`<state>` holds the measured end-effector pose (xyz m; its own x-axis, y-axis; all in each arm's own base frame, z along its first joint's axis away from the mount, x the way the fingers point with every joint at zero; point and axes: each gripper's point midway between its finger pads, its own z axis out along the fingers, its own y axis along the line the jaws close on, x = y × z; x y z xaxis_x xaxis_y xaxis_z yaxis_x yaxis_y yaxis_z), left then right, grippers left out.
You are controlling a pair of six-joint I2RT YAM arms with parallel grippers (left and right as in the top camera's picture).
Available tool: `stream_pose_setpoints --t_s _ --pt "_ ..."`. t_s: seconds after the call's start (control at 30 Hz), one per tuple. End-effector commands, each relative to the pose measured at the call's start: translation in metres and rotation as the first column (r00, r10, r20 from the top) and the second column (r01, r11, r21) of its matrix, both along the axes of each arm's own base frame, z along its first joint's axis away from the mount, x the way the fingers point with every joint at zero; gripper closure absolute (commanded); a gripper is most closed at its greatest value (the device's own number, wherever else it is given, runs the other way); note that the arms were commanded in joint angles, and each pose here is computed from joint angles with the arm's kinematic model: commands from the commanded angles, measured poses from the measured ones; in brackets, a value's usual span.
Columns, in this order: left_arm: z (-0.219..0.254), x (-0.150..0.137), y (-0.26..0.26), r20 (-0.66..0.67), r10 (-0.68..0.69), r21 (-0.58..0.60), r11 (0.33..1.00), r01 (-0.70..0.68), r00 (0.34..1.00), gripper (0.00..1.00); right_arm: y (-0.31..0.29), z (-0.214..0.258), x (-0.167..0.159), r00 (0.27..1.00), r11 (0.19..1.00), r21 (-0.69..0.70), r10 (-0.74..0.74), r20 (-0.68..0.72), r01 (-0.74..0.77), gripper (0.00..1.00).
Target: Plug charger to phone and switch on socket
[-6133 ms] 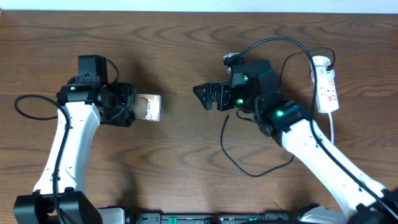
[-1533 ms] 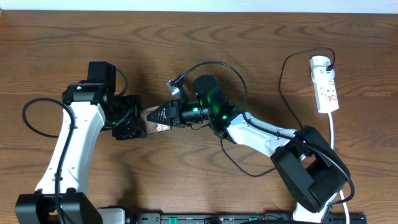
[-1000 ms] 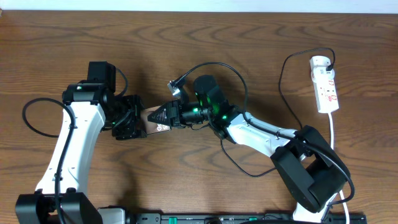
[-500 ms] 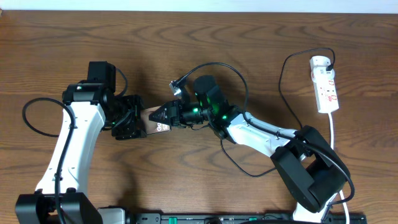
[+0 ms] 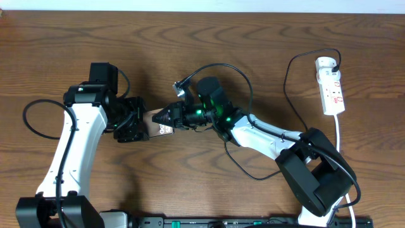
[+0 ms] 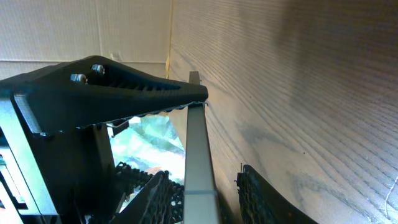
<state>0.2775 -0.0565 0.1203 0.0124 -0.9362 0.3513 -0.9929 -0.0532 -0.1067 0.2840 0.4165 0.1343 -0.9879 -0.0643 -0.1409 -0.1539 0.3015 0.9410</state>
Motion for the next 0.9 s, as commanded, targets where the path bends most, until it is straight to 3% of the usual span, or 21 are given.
stream_pose_setpoints --t_s 0.0,0.5,0.63,0.87 --pt "0.0059 0.0058 -0.0045 0.021 -0.031 0.017 0.999 0.030 0.999 0.93 0.0040 0.0009 0.0000 1.000 1.000 0.000 -0.002 -0.001 0.002 0.66" --pt "0.0037 0.0082 -0.0066 0.030 -0.048 0.047 0.998 0.047 0.998 0.93 0.0084 0.0001 -0.0073 1.000 1.000 -0.003 0.015 -0.004 -0.015 0.66" --pt "0.0037 0.0082 -0.0066 0.030 -0.048 0.047 0.998 0.047 0.998 0.93 0.0071 -0.0037 -0.0087 1.000 1.000 -0.018 0.015 -0.019 -0.015 0.74" --pt "0.0037 0.0082 -0.0066 0.031 -0.049 0.047 0.998 0.048 0.998 0.93 0.0068 -0.0043 -0.0088 1.000 1.000 -0.021 0.014 -0.022 -0.015 0.75"
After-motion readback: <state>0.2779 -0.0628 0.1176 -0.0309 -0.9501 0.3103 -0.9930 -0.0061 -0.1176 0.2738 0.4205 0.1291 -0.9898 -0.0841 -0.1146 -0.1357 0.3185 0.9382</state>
